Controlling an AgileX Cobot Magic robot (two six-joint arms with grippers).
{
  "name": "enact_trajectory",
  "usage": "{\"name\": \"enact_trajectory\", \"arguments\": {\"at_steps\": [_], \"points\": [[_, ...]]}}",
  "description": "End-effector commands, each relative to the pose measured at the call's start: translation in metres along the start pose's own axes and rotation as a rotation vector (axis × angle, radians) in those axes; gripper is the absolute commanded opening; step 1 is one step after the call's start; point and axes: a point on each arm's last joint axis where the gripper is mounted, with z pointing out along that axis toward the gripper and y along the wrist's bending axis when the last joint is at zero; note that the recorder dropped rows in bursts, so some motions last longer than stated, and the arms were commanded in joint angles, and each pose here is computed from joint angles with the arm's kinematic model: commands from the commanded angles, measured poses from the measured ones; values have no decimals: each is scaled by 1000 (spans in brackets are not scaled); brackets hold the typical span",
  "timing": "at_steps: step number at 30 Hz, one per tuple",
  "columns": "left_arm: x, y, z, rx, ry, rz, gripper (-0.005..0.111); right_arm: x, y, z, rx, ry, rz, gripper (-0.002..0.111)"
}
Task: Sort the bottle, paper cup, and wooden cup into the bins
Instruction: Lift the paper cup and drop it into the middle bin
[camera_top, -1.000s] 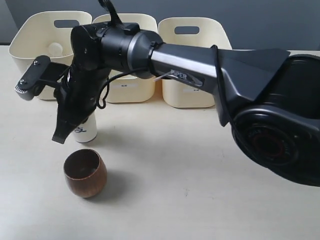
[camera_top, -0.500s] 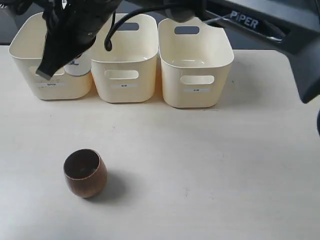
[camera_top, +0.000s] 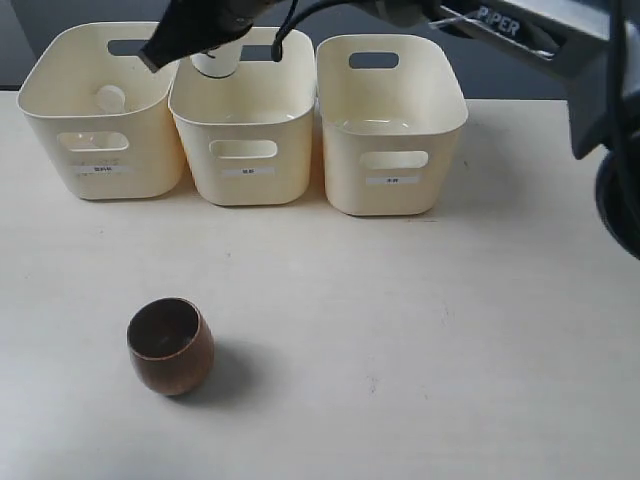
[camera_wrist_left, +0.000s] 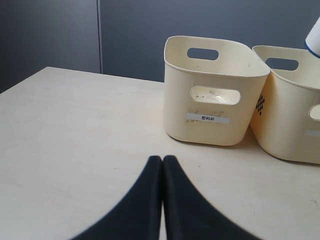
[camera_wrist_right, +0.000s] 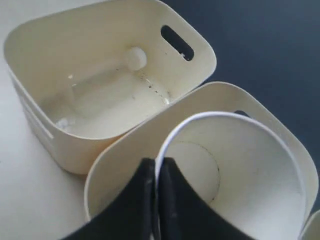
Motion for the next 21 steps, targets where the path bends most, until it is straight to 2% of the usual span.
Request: {"name": "enact_trajectory", "arguments": {"at_steps": [1, 12, 21], "points": [[-2, 0, -1, 5, -16, 0, 0, 10, -10, 25, 23, 8, 16, 1], [-2, 0, -1, 5, -16, 0, 0, 43, -11, 71, 12, 146, 16, 1], [-2, 0, -1, 5, -16, 0, 0, 57, -6, 85, 1, 189, 11, 1]]}}
